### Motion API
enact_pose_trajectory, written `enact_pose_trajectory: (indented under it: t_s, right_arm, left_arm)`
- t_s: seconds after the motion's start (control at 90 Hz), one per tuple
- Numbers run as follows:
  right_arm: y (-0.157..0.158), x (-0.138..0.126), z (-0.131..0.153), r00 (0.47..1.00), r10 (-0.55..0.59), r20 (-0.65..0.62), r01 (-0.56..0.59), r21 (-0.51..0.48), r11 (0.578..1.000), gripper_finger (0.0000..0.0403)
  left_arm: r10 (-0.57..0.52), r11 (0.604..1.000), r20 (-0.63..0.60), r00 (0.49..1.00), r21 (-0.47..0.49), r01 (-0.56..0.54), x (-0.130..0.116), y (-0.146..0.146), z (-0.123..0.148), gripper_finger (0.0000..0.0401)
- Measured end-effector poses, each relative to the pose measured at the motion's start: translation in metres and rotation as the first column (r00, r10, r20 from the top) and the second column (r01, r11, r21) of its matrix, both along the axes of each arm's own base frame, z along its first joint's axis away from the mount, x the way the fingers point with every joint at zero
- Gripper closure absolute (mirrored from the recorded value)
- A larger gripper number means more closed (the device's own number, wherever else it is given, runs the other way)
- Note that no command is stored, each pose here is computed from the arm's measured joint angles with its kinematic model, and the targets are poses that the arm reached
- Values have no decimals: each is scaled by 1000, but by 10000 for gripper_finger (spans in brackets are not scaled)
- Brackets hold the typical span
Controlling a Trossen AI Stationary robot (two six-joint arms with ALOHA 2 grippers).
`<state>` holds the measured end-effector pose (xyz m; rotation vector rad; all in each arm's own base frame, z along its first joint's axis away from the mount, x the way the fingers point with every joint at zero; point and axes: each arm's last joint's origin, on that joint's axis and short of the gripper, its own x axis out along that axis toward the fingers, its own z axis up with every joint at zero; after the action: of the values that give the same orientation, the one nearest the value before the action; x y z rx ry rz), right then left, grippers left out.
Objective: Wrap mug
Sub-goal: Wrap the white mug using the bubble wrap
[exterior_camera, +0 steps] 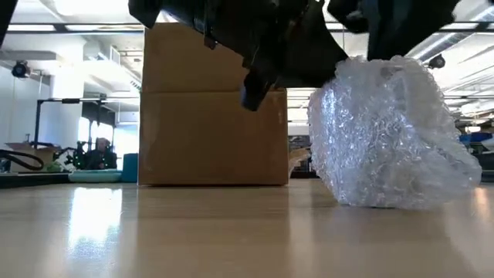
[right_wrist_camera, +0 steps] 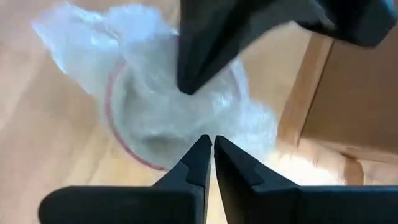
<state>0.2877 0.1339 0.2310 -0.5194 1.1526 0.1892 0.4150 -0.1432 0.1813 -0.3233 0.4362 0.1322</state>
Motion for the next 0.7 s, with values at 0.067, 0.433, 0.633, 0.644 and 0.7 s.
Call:
enact_pose_trajectory:
  t_s: [0.067, 0.433, 0.633, 0.644, 0.7]
  right_arm:
    - [-4, 4, -6, 1000, -17, 9, 17, 3, 1000, 394]
    - [-2, 3, -61, 997, -35, 70, 25, 142, 990, 395]
    - [0, 6, -58, 999, -32, 31, 28, 123, 992, 395]
    - [0, 6, -56, 999, -31, 29, 27, 123, 992, 395]
    - [0, 6, -44, 1000, -24, 14, 22, 122, 992, 395]
  left_arm:
    - [0, 1000, 0, 1000, 0, 0, 0, 0, 0, 401]
    - [0, 1000, 5, 1000, -2, 0, 0, 0, -1, 401]
    - [1, 1000, 6, 1000, -3, -1, 1, 0, -1, 401]
    - [1, 1000, 6, 1000, -3, -1, 1, 0, -1, 401]
    - [1, 1000, 5, 1000, -2, -1, 0, 0, -1, 401]
